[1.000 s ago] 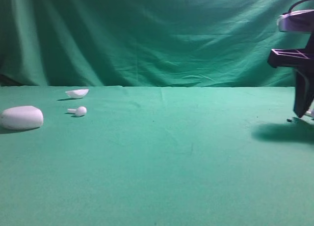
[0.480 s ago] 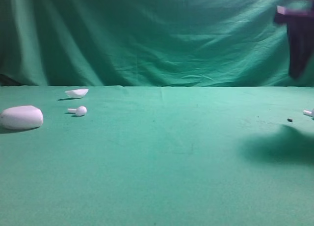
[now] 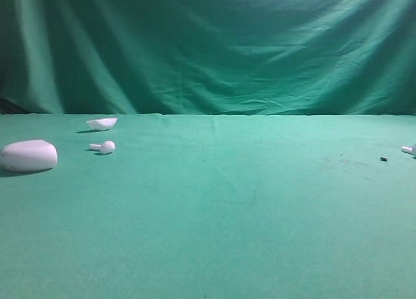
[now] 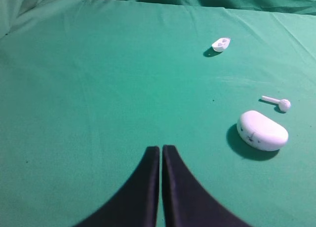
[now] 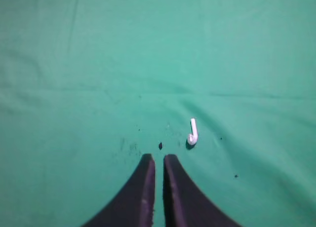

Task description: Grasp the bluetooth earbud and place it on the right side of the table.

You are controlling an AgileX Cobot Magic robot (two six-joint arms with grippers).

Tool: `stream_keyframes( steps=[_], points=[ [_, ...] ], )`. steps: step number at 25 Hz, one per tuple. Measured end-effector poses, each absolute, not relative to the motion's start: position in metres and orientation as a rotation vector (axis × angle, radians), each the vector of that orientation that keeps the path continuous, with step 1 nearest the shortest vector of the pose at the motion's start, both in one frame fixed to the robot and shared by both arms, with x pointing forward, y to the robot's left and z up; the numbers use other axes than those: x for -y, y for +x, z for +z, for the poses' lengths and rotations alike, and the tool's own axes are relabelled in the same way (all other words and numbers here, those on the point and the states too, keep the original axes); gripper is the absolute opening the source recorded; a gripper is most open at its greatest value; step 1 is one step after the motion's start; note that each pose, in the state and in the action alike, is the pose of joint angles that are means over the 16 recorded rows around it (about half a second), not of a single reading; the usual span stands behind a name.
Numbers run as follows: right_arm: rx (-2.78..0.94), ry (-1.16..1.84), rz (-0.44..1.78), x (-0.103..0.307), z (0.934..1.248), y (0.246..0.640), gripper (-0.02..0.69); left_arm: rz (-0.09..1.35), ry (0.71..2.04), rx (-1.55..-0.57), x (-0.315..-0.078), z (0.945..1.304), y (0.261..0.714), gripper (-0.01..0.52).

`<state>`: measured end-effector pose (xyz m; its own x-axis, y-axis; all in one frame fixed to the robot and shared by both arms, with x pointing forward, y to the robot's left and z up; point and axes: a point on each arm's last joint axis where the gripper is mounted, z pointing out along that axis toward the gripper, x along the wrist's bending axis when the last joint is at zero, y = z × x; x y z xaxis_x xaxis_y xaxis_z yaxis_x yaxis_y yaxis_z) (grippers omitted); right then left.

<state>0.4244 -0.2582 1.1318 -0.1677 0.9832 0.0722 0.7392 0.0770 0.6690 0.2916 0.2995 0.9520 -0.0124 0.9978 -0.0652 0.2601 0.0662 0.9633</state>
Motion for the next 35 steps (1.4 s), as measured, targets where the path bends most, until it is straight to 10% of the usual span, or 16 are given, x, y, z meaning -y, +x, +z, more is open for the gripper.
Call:
stream_keyframes(
  steps=[20, 35],
  points=[
    [-1.591, 1.355, 1.381, 0.287, 1.144, 0.237, 0.000, 1.026, 1.347, -1.434, -0.299, 0.952, 0.292, 0.000],
    [-1.453, 1.244, 1.286, 0.296, 1.092, 0.251, 0.000, 1.026, 1.347, -1.434, -0.299, 0.952, 0.292, 0.000]
  ],
)
